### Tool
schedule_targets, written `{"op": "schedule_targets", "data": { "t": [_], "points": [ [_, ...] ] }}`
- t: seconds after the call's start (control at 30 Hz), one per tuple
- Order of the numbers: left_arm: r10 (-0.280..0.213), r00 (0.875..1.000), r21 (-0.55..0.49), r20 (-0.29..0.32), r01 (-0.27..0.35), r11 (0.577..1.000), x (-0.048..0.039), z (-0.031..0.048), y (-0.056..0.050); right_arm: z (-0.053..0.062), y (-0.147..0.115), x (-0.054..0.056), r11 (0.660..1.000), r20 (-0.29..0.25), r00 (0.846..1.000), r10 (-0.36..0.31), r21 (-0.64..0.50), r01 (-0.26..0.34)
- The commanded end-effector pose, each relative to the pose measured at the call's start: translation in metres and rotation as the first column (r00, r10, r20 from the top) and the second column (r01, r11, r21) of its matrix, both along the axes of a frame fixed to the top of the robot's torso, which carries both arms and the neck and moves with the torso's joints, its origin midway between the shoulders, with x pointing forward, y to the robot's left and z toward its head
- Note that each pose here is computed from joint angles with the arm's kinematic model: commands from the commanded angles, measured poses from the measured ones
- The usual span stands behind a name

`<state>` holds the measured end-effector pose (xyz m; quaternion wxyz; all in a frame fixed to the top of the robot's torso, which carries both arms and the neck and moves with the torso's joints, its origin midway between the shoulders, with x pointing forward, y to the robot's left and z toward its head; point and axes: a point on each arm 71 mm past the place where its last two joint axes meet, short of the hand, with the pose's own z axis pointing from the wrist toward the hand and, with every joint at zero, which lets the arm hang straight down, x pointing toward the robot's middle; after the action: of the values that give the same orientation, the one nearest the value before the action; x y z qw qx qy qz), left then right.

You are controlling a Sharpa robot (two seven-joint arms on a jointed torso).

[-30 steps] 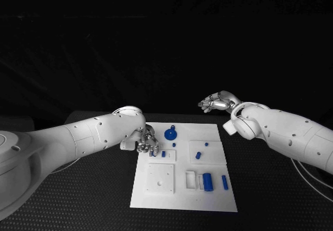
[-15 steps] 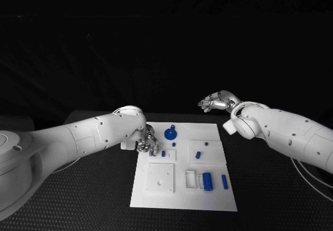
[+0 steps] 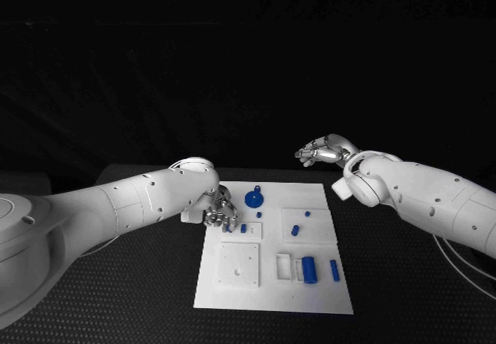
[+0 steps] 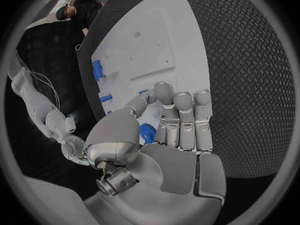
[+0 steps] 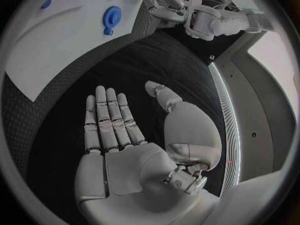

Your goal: Assemble the parts on the task board

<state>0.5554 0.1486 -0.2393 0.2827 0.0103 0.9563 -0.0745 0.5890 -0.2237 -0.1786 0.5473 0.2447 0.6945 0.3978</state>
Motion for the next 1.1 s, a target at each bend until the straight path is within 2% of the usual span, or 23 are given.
{"op": "schedule_targets", "data": {
  "t": [0.03, 0.5, 0.77, 1.1],
  "points": [
    [-0.025, 0.999, -0.006, -0.023, 0.025, 1.0, -0.0065, -0.0079, -0.0089, -0.0001, 0.0008, -0.0003, 1.0, -0.001, 1.0, 0.013, 0.001, -0.013],
    [-0.048, 0.999, 0.015, -0.018, 0.048, 0.999, -0.008, -0.0082, -0.0111, 0.0, 0.0012, -0.0005, 1.0, -0.002, 1.0, 0.015, 0.002, -0.015],
    [-0.039, 0.999, 0.007, 0.0, 0.039, 0.999, -0.0069, -0.0074, -0.0122, 0.0, 0.0018, -0.0006, 1.0, -0.001, 1.0, 0.016, 0.002, -0.016],
    [-0.026, 1.0, 0.021, 0.018, 0.025, 0.999, -0.0048, -0.0069, -0.0076, 0.0, 0.0011, -0.0006, 1.0, -0.002, 1.0, 0.015, 0.002, -0.015]
  ]
}}
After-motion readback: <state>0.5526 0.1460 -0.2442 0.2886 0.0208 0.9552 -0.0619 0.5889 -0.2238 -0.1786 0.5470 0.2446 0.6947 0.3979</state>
